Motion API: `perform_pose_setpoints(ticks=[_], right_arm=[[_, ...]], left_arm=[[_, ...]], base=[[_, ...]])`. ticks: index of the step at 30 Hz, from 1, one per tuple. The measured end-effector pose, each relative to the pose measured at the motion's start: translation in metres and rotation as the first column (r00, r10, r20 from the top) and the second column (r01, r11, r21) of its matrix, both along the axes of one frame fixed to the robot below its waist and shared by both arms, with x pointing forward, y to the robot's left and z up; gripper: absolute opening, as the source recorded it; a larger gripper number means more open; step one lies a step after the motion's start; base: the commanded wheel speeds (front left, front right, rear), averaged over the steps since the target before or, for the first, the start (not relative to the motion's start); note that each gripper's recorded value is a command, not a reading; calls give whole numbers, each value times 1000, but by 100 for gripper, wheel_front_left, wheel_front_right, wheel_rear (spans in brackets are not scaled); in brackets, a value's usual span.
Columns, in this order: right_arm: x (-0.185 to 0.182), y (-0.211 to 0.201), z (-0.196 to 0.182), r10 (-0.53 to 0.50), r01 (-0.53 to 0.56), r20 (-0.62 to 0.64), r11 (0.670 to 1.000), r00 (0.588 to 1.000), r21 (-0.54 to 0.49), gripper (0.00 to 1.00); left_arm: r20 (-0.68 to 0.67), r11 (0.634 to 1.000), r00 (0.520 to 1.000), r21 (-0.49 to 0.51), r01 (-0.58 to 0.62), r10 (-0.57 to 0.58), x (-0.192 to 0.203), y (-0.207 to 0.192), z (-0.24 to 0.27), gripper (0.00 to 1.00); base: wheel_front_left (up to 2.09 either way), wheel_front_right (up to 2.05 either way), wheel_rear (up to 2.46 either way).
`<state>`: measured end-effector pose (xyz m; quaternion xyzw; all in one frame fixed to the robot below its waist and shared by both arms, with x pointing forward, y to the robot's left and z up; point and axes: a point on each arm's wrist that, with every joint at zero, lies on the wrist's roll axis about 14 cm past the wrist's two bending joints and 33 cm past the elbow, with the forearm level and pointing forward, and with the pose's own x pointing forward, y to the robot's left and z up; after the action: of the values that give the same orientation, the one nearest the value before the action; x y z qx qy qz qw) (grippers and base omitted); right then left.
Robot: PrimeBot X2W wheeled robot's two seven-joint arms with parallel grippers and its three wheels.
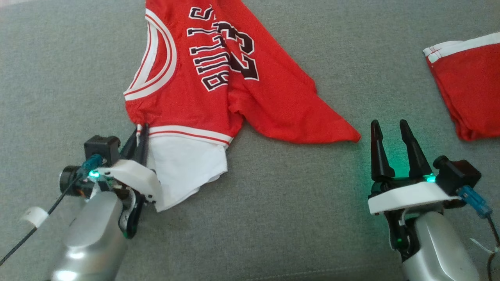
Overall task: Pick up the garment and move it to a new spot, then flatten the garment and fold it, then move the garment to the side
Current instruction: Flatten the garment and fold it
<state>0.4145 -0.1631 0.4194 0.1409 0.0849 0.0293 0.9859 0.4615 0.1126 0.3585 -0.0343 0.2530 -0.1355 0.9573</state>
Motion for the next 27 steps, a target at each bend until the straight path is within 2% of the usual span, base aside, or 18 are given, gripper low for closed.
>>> perform_pose_setpoints(ticks=[6, 12, 13, 14, 18, 23, 26, 27], right_arm=[[1, 0, -1, 0, 0, -2, 1000, 1000, 0, 100], [6, 5, 7, 16, -16, 23, 1000, 1000, -4, 100], [7, 5, 10, 19, -19, 31, 1000, 999, -7, 100], [7, 6, 12, 22, -22, 36, 1000, 999, -7, 100], [5, 8, 19, 27, -27, 54, 1000, 998, -6, 100], [3, 12, 30, 35, -35, 80, 999, 996, -4, 100], [-2, 15, 32, 43, -43, 85, 999, 995, -2, 100], [-6, 16, 31, 47, -47, 80, 999, 996, 0, 100]], left_arm=[[72, 998, 997, 58, -25, 20, 14, 15, 6, 0], [180, 992, 982, 98, -73, 55, 40, 33, 35, 0], [193, 992, 980, 96, -76, 56, 42, 34, 39, 67], [200, 993, 978, 94, -73, 53, 42, 33, 42, 100], [189, 994, 981, 90, -67, 49, 31, 34, 41, 100], [252, 995, 964, 32, -90, 79, 16, 29, 61, 100], [291, 996, 953, 12, -90, 82, -2, 27, 71, 100], [292, 995, 952, 3, -97, 92, -19, 26, 70, 100]], base=[[0, 0, 0], [0, 0, 0], [0, 0, 0], [0, 0, 0], [0, 0, 0], [0, 0, 0], [0, 0, 0], [0, 0, 0]])
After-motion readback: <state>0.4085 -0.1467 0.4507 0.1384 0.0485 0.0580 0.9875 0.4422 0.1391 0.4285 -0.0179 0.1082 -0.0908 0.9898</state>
